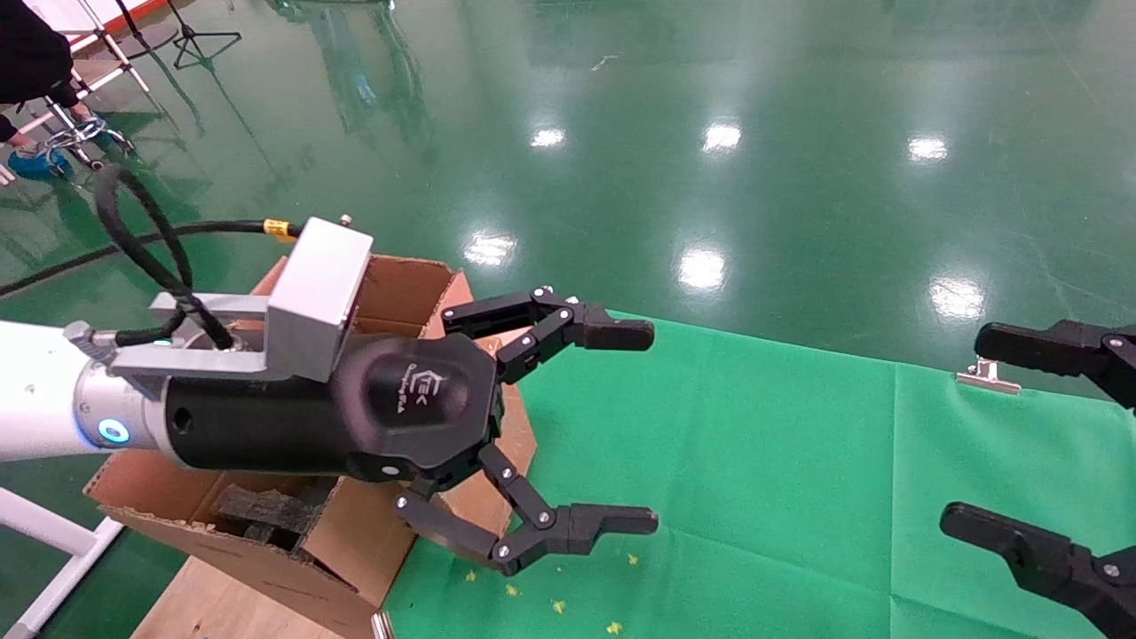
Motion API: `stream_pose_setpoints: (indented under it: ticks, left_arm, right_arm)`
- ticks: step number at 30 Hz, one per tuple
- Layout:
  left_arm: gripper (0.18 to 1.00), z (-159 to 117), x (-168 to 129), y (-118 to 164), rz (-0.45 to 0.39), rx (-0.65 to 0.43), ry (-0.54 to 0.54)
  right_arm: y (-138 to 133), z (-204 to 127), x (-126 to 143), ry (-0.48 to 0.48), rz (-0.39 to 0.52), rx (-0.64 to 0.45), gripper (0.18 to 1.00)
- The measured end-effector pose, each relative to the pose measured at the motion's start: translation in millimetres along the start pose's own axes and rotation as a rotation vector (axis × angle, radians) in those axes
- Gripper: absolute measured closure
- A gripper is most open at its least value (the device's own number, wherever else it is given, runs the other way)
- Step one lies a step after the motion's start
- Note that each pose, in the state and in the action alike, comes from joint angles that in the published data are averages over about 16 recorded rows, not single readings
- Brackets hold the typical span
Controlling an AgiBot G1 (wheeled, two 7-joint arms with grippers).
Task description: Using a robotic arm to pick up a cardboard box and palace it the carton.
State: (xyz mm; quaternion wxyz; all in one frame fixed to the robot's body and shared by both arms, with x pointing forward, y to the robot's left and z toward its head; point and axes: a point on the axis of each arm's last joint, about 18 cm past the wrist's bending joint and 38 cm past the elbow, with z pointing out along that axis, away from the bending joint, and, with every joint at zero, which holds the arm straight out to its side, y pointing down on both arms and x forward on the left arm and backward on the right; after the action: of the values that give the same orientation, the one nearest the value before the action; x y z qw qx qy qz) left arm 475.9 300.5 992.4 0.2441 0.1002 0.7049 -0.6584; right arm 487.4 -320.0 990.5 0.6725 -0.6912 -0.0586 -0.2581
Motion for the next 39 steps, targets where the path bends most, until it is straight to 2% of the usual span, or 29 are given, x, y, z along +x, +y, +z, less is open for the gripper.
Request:
stream_pose_setpoints:
  ticks: [27,33,39]
  left_arm:
    - [0.183,-1.4,-1.1,-0.2,-0.001,-0.009,-0.006]
    - [0.183,-8.0,-6.3,-0.5,-0.009,-0.082,-0.037]
    - [0.183,-24.5,-18.3,1.2,-0.060,-0.233,-0.124]
  right_arm:
    - [0.0,0.0,0.0,0.000,0.000,0.000,0.188]
    - [0.0,0.0,0.0,0.000,0.000,0.000,0.216]
    - [0.0,0.0,0.0,0.000,0.000,0.000,0.277]
